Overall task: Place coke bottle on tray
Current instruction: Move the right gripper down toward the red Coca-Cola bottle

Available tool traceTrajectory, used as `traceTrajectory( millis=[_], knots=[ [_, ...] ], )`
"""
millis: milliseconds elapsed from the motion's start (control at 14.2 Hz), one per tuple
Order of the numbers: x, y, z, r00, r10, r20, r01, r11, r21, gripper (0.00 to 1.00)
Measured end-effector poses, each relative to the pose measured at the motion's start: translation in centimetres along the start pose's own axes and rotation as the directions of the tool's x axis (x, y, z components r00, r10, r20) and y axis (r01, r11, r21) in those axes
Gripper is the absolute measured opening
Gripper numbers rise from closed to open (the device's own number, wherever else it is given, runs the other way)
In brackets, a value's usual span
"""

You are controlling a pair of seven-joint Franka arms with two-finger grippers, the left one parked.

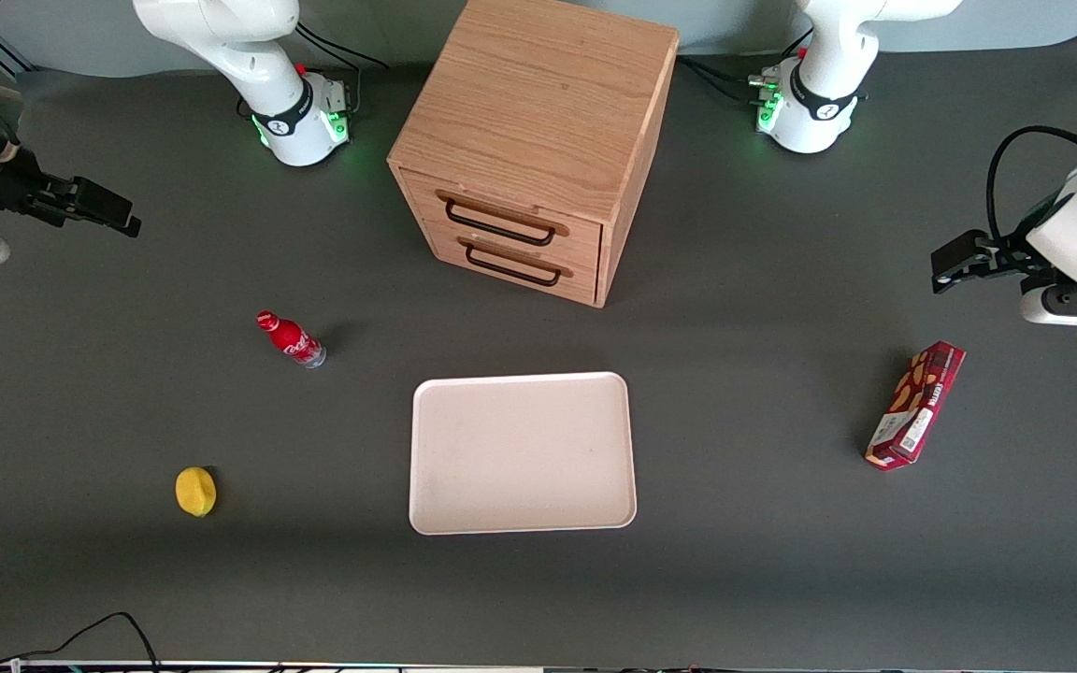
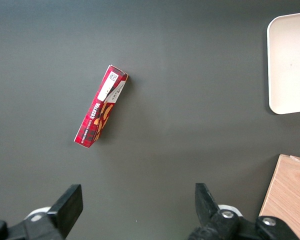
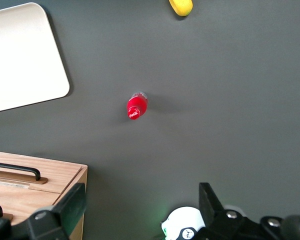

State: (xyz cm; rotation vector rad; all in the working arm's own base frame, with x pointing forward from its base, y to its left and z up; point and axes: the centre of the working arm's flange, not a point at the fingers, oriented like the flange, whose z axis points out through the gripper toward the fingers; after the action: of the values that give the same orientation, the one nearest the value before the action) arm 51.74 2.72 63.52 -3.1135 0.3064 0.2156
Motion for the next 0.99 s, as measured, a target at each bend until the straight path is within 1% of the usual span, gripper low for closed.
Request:
traceTrajectory(
  millis=[352,423,563,775,845,986],
  knots=[
    [0.3,-0.1,1.1,0.999,0.0,0.047,0.001,1.0,-0.01,1.0],
    [0.8,-0.2,2.3,0.999,-0.001,0.05,0.001,1.0,-0.01,1.0],
    [2.2,-0.9,6.7,0.999,-0.004,0.053,0.004,1.0,-0.011,1.0],
    [3.8,-2.6,15.9,0.999,-0.006,0.036,0.006,1.0,-0.01,1.0],
    [4.0,-3.1,18.6,1.0,0.001,0.022,-0.001,1.0,-0.008,1.0],
    [3.8,-4.2,22.9,1.0,0.015,-0.02,-0.015,1.0,0.001,1.0]
  ],
)
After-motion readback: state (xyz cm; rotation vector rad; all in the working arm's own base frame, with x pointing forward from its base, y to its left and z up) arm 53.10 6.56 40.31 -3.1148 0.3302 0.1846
